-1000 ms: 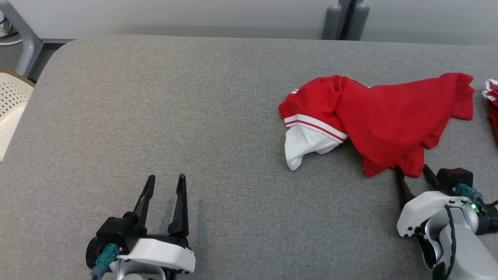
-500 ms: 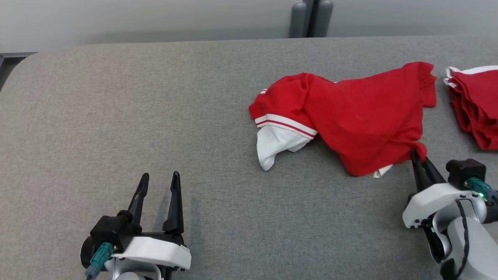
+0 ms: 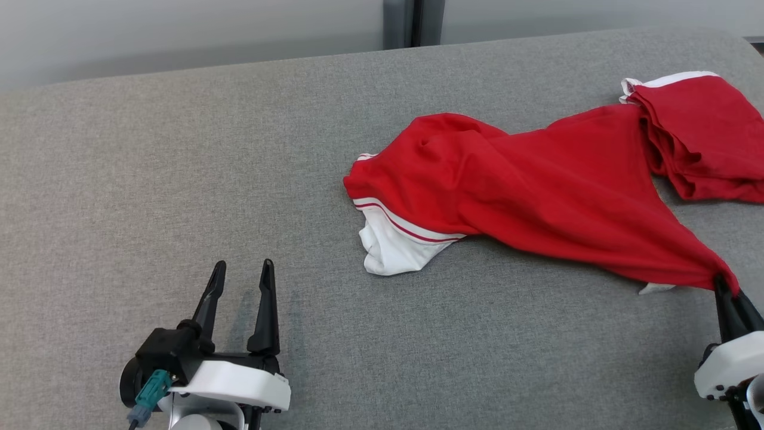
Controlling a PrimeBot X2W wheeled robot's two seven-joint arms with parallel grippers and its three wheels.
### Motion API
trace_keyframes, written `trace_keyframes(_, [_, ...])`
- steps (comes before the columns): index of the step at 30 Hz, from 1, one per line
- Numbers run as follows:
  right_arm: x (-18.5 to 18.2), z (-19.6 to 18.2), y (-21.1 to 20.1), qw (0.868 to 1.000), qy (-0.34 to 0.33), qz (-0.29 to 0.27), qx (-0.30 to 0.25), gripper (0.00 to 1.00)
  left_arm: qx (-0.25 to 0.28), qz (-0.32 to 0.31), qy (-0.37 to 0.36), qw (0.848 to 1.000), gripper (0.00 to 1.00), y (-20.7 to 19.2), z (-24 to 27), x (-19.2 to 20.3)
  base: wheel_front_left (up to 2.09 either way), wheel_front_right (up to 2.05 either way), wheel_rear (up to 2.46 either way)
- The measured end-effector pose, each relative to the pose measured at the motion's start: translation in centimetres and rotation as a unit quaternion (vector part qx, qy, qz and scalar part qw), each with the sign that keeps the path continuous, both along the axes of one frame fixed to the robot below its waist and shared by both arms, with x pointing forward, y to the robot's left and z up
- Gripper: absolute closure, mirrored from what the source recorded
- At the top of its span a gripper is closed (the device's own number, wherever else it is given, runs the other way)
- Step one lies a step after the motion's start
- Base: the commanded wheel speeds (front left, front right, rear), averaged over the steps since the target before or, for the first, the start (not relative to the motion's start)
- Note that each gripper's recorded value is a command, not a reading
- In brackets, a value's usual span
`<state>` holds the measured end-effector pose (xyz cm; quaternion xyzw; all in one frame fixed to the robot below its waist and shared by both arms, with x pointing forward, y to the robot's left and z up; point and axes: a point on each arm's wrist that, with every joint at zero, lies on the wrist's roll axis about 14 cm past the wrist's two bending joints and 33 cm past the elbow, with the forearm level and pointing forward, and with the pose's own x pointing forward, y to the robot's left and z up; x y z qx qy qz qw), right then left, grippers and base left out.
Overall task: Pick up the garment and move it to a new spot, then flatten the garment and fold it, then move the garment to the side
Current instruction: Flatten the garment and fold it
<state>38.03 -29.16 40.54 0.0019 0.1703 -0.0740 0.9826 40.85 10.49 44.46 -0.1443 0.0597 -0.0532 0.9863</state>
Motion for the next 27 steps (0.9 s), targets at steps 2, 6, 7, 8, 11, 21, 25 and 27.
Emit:
trace_keyframes(2, [-0.6, -0.6, -0.4, 1.0, 0.009, -0.017, 0.009, 0.72, 0.001, -0.004, 0.001, 1.0, 0.0, -0.2, -0.1, 0.1, 0.0, 0.0, 0.0])
trace_keyframes(6, [-1.4, -1.5, -1.8, 0.999, 0.025, -0.04, 0.004, 0.0, 0.002, -0.007, 0.001, 1.0, 0.0, -0.2, -0.3, 0.3, 0.0, 0.0, 0.0])
trace_keyframes(7, [-1.3, -1.5, -1.8, 0.999, 0.02, -0.043, 0.005, 0.0, 0.002, -0.007, 0.0, 1.0, 0.0, -0.2, -0.2, 0.4, 0.0, 0.0, 0.0])
trace_keyframes(8, [-1.2, -1.3, -1.9, 0.999, 0.016, -0.044, 0.005, 0.0, 0.003, -0.007, 0.0, 1.0, 0.0, -0.2, -0.2, 0.4, 0.0, 0.0, 0.0])
trace_keyframes(11, [-1.2, -0.5, -2.9, 0.998, 0.003, -0.056, -0.006, 0.0, 0.003, -0.008, -0.002, 1.0, 0.0, -0.2, 0.0, 0.4, 0.0, 0.0, 0.0])
trace_keyframes(21, [1.1, 4.6, 1.7, 0.996, -0.082, 0.013, -0.019, 0.0, 0.003, -0.009, -0.015, 1.0, 0.0, -0.2, 1.1, -0.5, 0.0, 0.0, 0.0])
trace_keyframes(25, [1.6, 5.5, 4.6, 0.994, -0.098, 0.052, -0.007, 0.0, 0.001, -0.012, -0.017, 1.0, 0.0, -0.4, 1.4, -1.0, 0.0, 0.0, 0.0])
trace_keyframes(27, [1.9, 6.0, 5.6, 0.992, -0.106, 0.065, -0.003, 0.0, 0.0, -0.031, -0.012, 0.999, 0.0, -1.3, 1.1, -1.5, 0.0, 0.0, 0.0])
